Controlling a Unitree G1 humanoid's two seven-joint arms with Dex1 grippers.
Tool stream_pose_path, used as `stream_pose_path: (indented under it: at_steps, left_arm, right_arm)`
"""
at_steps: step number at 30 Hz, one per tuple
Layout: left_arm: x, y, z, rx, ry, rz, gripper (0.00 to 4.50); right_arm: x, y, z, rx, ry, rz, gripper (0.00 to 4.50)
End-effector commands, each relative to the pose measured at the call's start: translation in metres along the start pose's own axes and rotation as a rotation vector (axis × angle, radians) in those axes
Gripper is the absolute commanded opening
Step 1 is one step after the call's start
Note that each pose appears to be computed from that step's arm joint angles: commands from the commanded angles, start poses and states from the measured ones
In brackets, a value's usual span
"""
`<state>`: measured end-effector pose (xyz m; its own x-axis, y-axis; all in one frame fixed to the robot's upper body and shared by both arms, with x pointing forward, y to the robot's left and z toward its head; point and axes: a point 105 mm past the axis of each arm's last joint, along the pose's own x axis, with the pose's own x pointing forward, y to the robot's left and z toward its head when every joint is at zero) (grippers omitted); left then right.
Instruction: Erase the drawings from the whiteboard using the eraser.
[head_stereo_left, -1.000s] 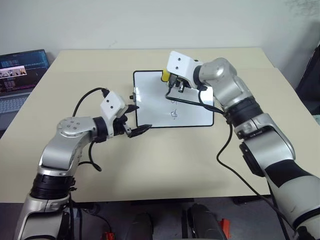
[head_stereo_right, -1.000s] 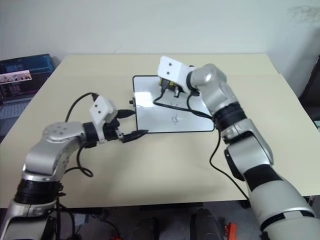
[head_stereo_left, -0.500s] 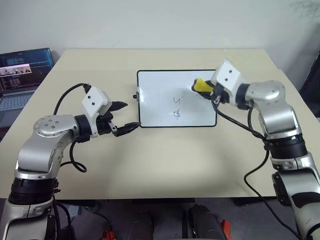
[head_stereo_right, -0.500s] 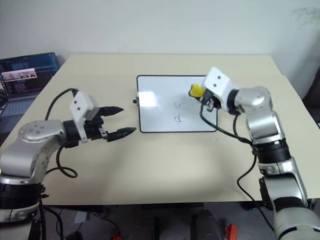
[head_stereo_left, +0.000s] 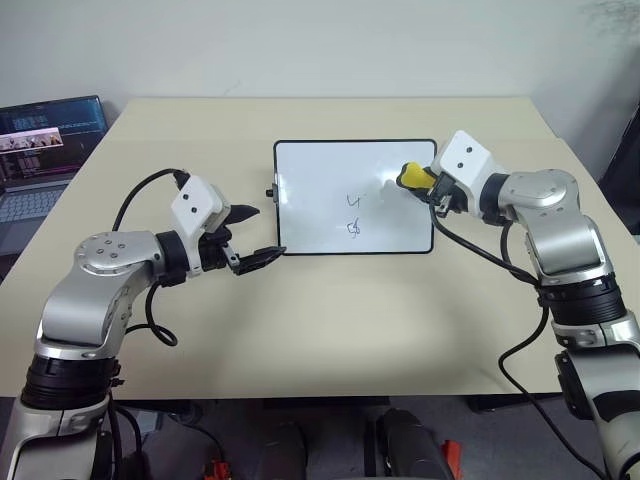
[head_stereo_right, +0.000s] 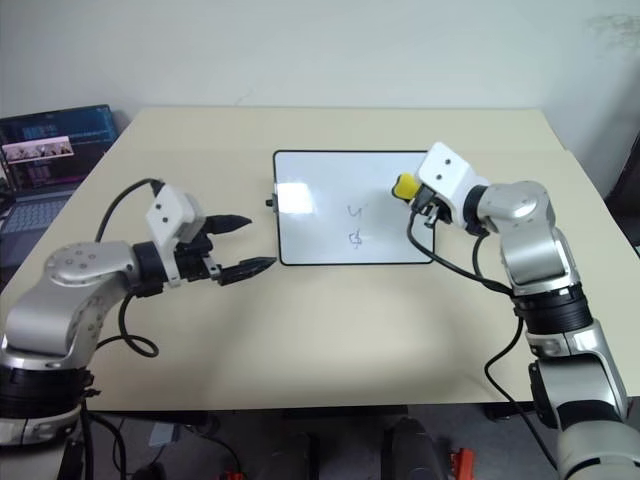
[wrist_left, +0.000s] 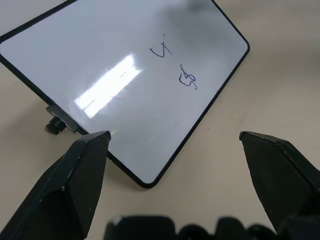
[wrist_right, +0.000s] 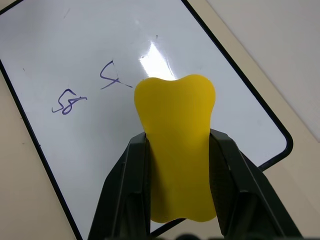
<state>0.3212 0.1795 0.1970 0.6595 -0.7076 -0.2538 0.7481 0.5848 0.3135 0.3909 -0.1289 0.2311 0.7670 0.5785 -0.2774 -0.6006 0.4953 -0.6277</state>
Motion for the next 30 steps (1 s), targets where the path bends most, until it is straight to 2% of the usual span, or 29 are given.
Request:
stream_pose_path:
  at_steps: [1,6,9,13,19,23,30]
  left_arm:
    - [-0.002,-0.002,0.010,0.032,-0.021,0.002,4.50]
    - [0.002,-0.005,0.007,0.026,-0.017,-0.010,4.50]
    - [0.010,-0.008,-0.003,0.045,0.026,-0.026,4.50]
    - [0.017,-0.015,-0.008,0.037,0.025,-0.052,4.50]
    - [0.019,-0.015,-0.010,0.038,0.030,-0.050,4.50]
    - [0.019,-0.016,-0.008,0.036,0.016,-0.048,4.50]
    - [0.018,-0.016,-0.006,0.038,0.008,-0.040,4.50]
  right_arm:
    - [-0.005,-0.007,0.014,-0.045,-0.031,-0.019,1.19]
    - [0.006,0.001,0.032,-0.062,-0.093,0.000,1.19]
    - [0.029,0.013,0.053,-0.075,-0.137,0.011,1.19]
    - [0.060,0.024,0.065,-0.090,-0.134,0.007,1.19]
    - [0.088,0.017,0.062,-0.075,-0.054,-0.060,1.19]
    - [0.102,0.004,0.047,-0.239,0.070,-0.155,1.19]
    - [0.115,0.028,0.025,-0.307,0.149,-0.036,1.18]
